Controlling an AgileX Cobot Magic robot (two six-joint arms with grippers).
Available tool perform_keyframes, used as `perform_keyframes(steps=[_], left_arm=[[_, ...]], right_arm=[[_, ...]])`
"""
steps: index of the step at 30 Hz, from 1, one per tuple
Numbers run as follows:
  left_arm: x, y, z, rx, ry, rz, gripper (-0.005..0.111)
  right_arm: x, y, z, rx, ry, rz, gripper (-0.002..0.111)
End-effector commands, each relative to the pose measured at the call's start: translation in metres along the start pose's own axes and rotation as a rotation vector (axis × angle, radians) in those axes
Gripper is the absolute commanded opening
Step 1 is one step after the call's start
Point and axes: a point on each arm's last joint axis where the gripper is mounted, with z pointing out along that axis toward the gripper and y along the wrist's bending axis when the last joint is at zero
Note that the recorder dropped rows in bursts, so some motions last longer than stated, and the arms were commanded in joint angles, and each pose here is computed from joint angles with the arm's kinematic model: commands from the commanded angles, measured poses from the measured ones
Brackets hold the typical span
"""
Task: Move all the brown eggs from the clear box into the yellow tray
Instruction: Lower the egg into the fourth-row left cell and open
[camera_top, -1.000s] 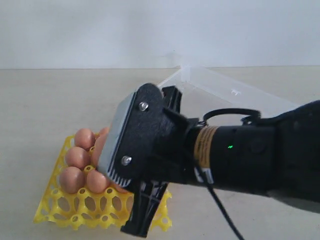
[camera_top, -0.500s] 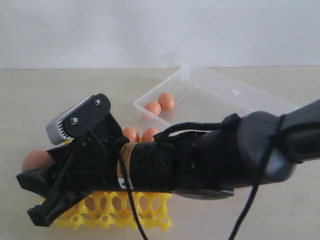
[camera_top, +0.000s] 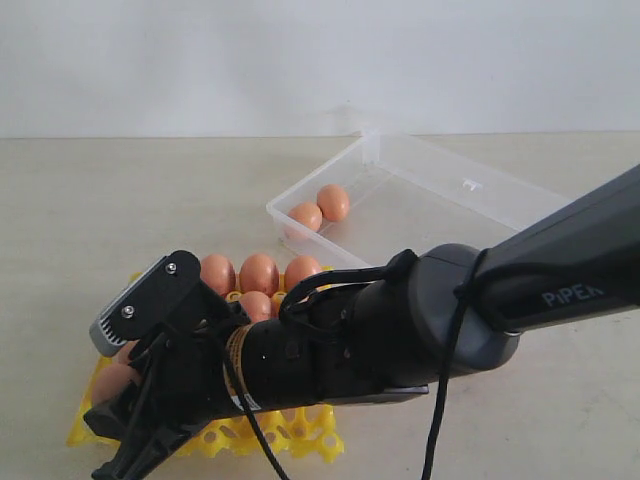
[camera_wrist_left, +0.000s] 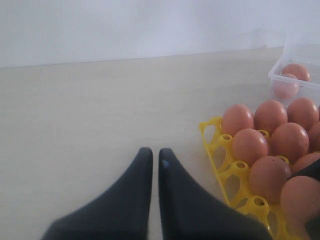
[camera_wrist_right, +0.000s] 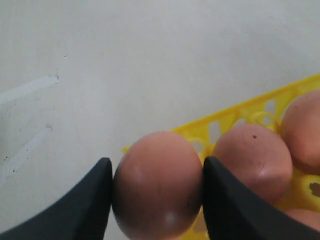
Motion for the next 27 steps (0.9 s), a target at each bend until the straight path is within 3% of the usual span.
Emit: perform_keyframes(steps=[1,8,13,16,21,27], left_arm=[[0.0007,-0.0002,0.0002,0.003,-0.003,0.004,0.004],[0.0007,-0.0002,0.0002,0.003,-0.003,0.004,0.004],[0.0007,-0.0002,0.0002,0.003,-0.003,0.004,0.004],[0.0007,-0.0002,0.0002,0.003,-0.003,0.004,0.004],[0.0007,-0.0002,0.0002,0.003,-0.003,0.004,0.004],[0.0007,-0.0002,0.0002,0.003,-0.003,0.004,0.004]], right_arm=[[-0.0029,0.0005,-0.0008,-0.002,-0.008,-0.018,0.0],[-0.0038,0.0013,-0.0008,-0.01,-0.017,-0.018,0.005],[-0.004,0.0015,-0.0008,-0.012,-0.02,-0.018,0.035],[-0.0036,0.0012,-0.0008,-0.009,-0.016,-0.018,0.047],[-0.0035,0.0011,-0.0008,-0.008,-0.014,-0.018,0.054],[-0.0039,0.0005,-0.0008,-0.002,-0.019,-0.005,0.054]])
